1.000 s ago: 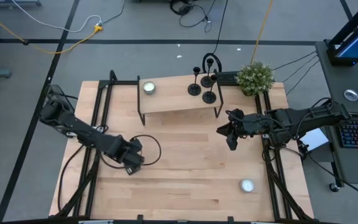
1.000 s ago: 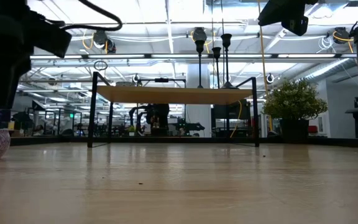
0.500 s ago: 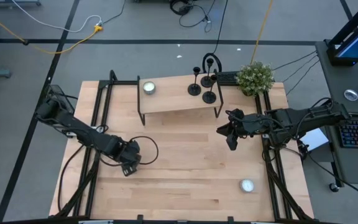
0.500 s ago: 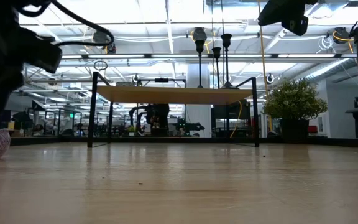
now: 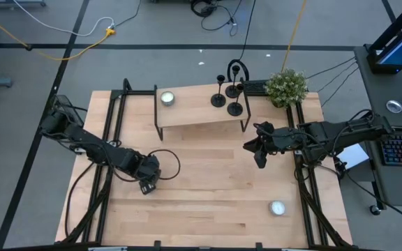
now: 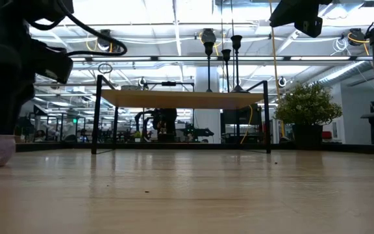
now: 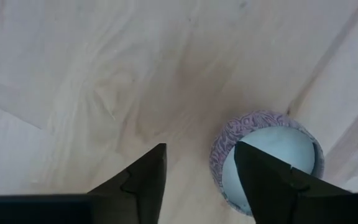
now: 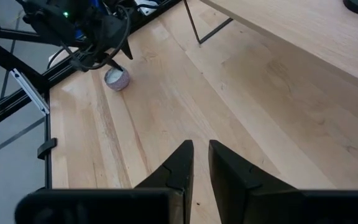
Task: Pick & Place candle stick holders
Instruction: Put the purple patterned scented candle on the shelf aligned with the other blue patterned scented candle
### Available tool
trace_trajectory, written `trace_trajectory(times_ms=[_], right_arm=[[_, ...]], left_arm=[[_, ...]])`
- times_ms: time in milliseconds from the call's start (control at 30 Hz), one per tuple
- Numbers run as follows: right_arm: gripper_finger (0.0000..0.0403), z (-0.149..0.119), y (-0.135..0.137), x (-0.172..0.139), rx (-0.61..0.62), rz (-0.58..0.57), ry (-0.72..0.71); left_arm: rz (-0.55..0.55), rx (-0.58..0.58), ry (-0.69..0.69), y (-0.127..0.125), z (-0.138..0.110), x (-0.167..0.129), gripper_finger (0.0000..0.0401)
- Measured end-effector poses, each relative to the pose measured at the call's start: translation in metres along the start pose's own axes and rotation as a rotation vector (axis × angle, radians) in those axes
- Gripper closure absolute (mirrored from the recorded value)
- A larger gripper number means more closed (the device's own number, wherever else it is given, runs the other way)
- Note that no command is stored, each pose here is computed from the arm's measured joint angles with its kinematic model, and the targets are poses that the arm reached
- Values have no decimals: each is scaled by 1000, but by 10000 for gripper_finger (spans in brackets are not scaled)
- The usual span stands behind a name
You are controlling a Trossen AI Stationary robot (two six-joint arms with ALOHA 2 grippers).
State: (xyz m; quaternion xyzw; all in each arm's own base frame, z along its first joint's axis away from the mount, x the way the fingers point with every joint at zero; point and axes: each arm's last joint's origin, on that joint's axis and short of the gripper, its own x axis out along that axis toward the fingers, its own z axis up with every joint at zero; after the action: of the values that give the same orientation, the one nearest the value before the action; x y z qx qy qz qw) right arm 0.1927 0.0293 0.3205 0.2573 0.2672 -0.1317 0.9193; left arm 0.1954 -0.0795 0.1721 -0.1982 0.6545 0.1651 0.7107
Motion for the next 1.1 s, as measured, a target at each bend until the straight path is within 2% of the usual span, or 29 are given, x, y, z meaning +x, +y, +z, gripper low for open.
trace_trajectory(times_ms=[200,467,700,867,1100], right_arm=[[358,0,0,0,0,0,0],[358,0,0,0,4,1,2],[358,0,0,0,1,1,0],[358,0,0,0,1,1,0],[358,0,0,0,0,1,0]], left_arm=[[-27,-3,-15,5,1,10,263],[-54,-18,-35,6,4,13,311],[-102,-9,-64,1,8,12,392],[-115,-6,-56,1,8,12,383],[-136,-18,-57,-1,8,12,392]])
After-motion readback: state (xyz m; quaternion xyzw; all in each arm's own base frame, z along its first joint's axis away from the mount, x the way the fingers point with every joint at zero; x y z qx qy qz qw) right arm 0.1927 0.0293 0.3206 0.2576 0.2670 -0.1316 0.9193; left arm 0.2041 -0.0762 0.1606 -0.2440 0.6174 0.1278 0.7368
